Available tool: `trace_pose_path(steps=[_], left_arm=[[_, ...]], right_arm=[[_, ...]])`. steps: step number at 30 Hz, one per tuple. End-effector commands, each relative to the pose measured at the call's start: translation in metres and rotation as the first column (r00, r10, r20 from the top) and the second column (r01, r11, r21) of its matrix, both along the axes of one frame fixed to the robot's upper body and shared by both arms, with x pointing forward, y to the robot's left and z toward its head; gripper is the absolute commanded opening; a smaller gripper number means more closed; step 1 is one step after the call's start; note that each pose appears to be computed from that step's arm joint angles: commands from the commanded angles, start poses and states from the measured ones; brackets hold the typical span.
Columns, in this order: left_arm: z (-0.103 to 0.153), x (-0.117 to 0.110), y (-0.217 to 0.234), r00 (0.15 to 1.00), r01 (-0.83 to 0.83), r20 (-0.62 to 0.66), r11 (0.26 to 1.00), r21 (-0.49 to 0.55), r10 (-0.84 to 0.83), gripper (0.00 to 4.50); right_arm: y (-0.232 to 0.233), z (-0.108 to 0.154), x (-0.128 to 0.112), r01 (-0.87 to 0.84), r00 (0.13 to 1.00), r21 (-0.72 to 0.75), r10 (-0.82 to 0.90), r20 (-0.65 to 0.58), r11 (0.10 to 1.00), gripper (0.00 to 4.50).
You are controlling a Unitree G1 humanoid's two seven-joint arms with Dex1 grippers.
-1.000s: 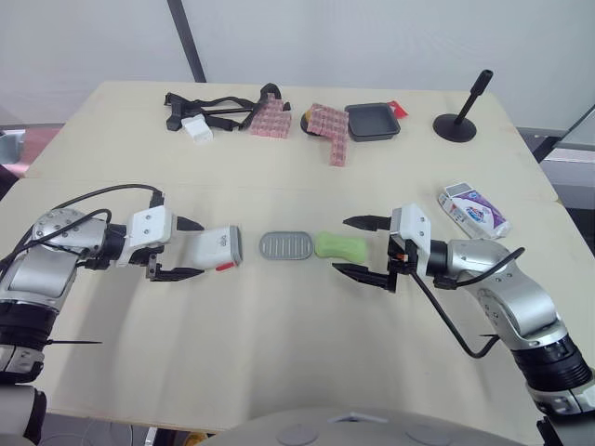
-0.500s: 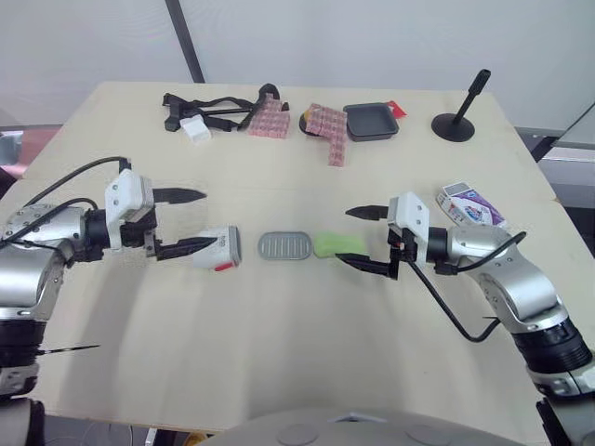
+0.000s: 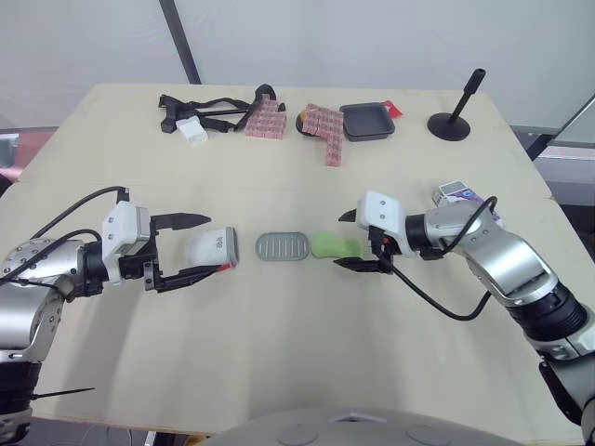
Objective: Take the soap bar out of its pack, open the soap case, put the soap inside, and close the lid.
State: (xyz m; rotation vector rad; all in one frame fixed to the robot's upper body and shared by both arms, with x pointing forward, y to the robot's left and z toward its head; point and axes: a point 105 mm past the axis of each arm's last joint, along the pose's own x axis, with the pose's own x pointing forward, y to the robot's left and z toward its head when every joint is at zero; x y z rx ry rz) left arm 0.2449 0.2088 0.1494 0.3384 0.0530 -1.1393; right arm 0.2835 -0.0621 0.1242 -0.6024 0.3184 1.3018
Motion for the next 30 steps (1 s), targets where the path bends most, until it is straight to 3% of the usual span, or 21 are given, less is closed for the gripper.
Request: trace_pose_path(steps=[1, 6, 23, 26, 27, 30], left_arm=[[0.008, -0.002, 0.0, 0.999, 0.0, 0.048, 0.999, 0.032, -0.001, 4.47], [0.004, -0.005, -0.009, 0.999, 0.01, 0.042, 1.0, 0.027, -0.012, 4.47], [-0.004, -0.005, -0.008, 0.999, 0.005, 0.038, 0.999, 0.054, -0.007, 4.47], [-0.004, -0.004, -0.007, 0.999, 0.001, 0.044, 0.998, 0.056, -0.003, 4.47], [-0.004, -0.004, -0.007, 0.999, 0.0, 0.045, 0.998, 0.058, -0.003, 4.5], [-0.004, -0.003, -0.007, 0.999, 0.001, 0.047, 0.998, 0.06, -0.004, 4.5]], right_arm=[[0.004, -0.002, 0.002, -0.025, 1.0, -0.035, 0.025, 0.001, 0.999, 4.5], [0.001, -0.022, 0.019, 0.054, 0.998, -0.161, -0.057, -0.016, 0.986, 4.5], [0.017, -0.025, 0.028, 0.103, 0.991, -0.255, -0.121, -0.055, 0.961, 4.5], [0.017, -0.023, 0.032, 0.117, 0.992, -0.268, -0.126, -0.014, 0.956, 4.5], [0.018, -0.023, 0.032, 0.115, 0.992, -0.267, -0.124, -0.015, 0.957, 3.92], [0.02, -0.021, 0.028, 0.097, 0.994, -0.262, -0.108, -0.029, 0.96, 3.04]])
